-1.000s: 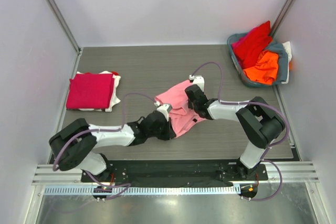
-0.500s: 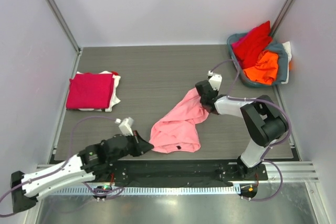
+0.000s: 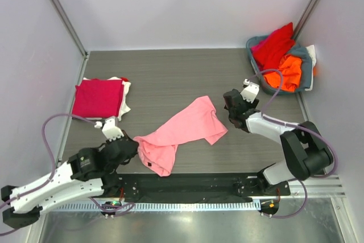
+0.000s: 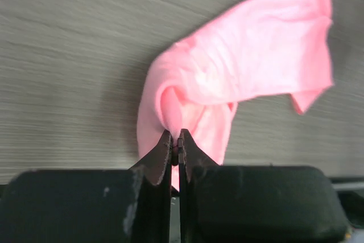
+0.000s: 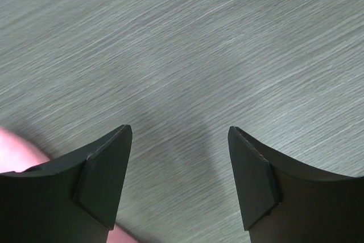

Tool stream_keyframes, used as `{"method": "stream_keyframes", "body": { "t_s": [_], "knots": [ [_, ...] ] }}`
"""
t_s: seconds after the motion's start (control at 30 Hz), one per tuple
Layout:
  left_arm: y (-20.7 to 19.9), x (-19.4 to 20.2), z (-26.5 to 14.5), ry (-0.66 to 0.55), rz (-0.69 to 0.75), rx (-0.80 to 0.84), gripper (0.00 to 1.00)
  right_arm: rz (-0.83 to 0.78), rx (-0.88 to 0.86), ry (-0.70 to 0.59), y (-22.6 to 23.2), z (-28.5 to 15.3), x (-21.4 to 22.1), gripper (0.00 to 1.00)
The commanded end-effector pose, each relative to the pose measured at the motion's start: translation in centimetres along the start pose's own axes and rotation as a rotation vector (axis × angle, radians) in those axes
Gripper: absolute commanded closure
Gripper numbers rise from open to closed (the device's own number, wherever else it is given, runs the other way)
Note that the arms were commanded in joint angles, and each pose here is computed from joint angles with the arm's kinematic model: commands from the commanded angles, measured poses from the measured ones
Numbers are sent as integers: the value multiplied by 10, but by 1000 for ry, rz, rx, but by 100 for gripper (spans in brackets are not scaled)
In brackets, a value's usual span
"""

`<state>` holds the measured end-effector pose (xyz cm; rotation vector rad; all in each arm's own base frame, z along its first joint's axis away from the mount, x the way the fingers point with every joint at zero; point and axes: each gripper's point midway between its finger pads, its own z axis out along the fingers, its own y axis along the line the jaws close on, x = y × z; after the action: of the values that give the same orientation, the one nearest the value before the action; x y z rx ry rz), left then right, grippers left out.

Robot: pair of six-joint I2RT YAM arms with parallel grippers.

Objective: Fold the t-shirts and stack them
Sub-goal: Flatten the tshirt out

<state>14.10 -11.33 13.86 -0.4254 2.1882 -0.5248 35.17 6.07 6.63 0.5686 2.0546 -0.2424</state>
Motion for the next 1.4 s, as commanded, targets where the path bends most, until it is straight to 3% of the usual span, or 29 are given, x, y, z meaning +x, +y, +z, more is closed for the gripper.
{"method": "stream_keyframes", "body": {
  "t_s": [0.0, 0.13, 0.2, 0.23, 0.33, 0.57, 0.73, 0.93, 1.37],
  "knots": [
    [-1, -47, -3, -162, 136, -157, 100, 58, -124, -65, 12, -12, -17, 25],
    [-21, -69, 5, -175, 205, -225, 100, 69, -453, -87, 51, -41, -20, 26],
    [-15, -80, 18, -142, 223, -289, 100, 67, -503, -97, 54, -48, -20, 28],
    [-18, -71, 25, -65, 211, -261, 100, 57, -504, -81, 53, -49, -16, 29],
    [-20, -78, 47, -11, 144, -216, 100, 37, -486, -3, 51, -52, -6, 39],
    [-18, -94, 67, 6, 155, -257, 99, 13, -514, 271, 46, -80, 36, 50],
    [-25, -105, 80, 34, 130, -268, 100, 10, -571, 404, 50, -108, 63, 49],
    [-44, -148, 82, 11, 158, -280, 100, -117, -533, 445, 51, -128, 83, 41],
    [-67, -211, 116, 30, 157, -300, 100, -186, -467, 467, 45, -119, 107, 42]
  ]
}}
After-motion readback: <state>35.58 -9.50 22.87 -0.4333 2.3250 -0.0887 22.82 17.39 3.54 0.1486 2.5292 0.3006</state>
